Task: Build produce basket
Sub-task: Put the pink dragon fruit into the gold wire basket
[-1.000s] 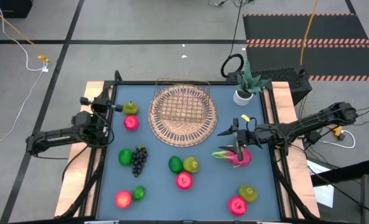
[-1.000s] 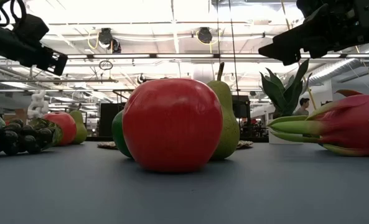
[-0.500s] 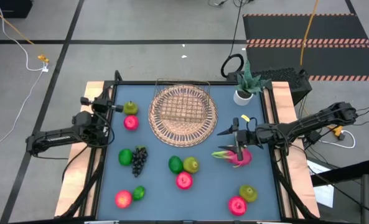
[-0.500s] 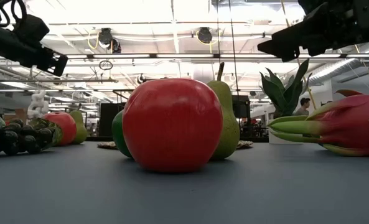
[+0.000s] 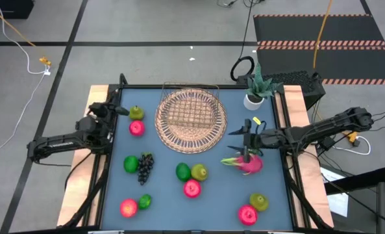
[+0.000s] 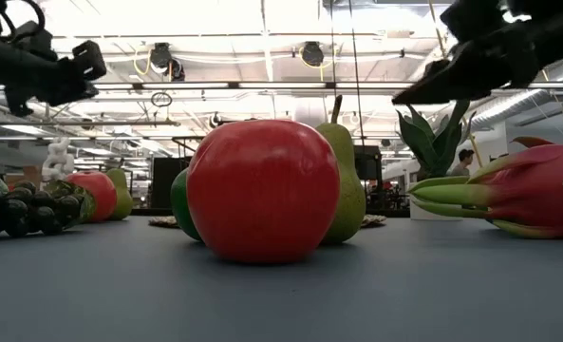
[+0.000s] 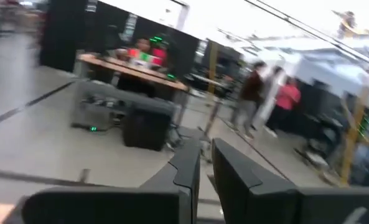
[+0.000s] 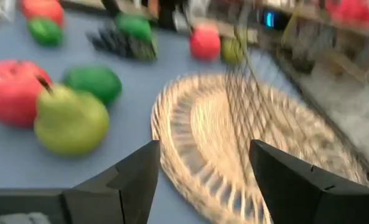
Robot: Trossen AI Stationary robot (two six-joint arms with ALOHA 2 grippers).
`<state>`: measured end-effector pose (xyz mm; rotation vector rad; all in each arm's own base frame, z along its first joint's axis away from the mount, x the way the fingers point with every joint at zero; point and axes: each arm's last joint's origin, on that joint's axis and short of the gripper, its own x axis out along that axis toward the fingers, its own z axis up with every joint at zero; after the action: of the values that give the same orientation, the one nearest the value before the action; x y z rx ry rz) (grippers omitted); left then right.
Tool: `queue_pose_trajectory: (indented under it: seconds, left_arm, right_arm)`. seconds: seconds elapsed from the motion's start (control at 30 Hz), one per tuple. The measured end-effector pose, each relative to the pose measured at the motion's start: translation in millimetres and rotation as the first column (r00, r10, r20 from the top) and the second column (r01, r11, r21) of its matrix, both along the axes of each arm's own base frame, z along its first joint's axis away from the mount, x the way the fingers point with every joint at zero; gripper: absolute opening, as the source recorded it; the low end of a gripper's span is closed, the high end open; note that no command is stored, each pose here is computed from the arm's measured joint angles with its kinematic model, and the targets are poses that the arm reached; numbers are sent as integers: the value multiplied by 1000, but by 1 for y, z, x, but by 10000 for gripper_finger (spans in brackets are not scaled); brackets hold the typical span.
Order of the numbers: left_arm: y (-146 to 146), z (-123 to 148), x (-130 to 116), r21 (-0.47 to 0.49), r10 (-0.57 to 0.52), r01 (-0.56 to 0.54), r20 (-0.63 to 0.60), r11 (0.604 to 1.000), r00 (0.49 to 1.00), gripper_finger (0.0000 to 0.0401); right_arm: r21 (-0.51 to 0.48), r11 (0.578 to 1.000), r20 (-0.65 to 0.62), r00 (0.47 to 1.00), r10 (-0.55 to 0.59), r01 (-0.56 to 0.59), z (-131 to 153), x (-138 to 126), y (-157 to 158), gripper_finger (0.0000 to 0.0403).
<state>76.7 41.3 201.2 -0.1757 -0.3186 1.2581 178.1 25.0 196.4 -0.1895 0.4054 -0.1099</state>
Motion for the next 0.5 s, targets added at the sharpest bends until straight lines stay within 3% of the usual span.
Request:
queue_pose_trajectory:
  seconds: [0.07, 0.13, 0.2, 0.27, 0.37, 0.43, 0.5]
  left_arm:
    - [-1, 0, 2, 28, -67, 68, -37, 997, 997, 44]
    - [-3, 1, 7, 78, -234, 238, -57, 968, 971, 44]
    - [-8, 5, 11, 165, -432, 444, -102, 881, 896, 44]
    - [-13, 12, 13, 283, -577, 601, -172, 747, 798, 44]
    - [-20, 20, 12, 421, -686, 710, -239, 564, 687, 44]
    - [-22, 25, 11, 464, -722, 724, -226, 511, 654, 44]
    - [-23, 25, 12, 459, -752, 734, -189, 501, 632, 44]
  right_arm:
    - [36, 999, -61, 998, -10, 12, 5, 1, 1, 231]
    - [80, 997, -79, 997, -1, 7, 15, 3, 4, 224]
    - [137, 990, -107, 993, 46, -31, 25, 4, 8, 219]
    - [198, 979, -130, 989, 77, -50, 37, 4, 10, 218]
    - [192, 980, -206, 975, 88, -48, 54, 3, 13, 219]
    - [163, 985, -302, 948, 99, -51, 52, 0, 16, 221]
    - [169, 984, -358, 928, 107, -48, 48, 1, 21, 224]
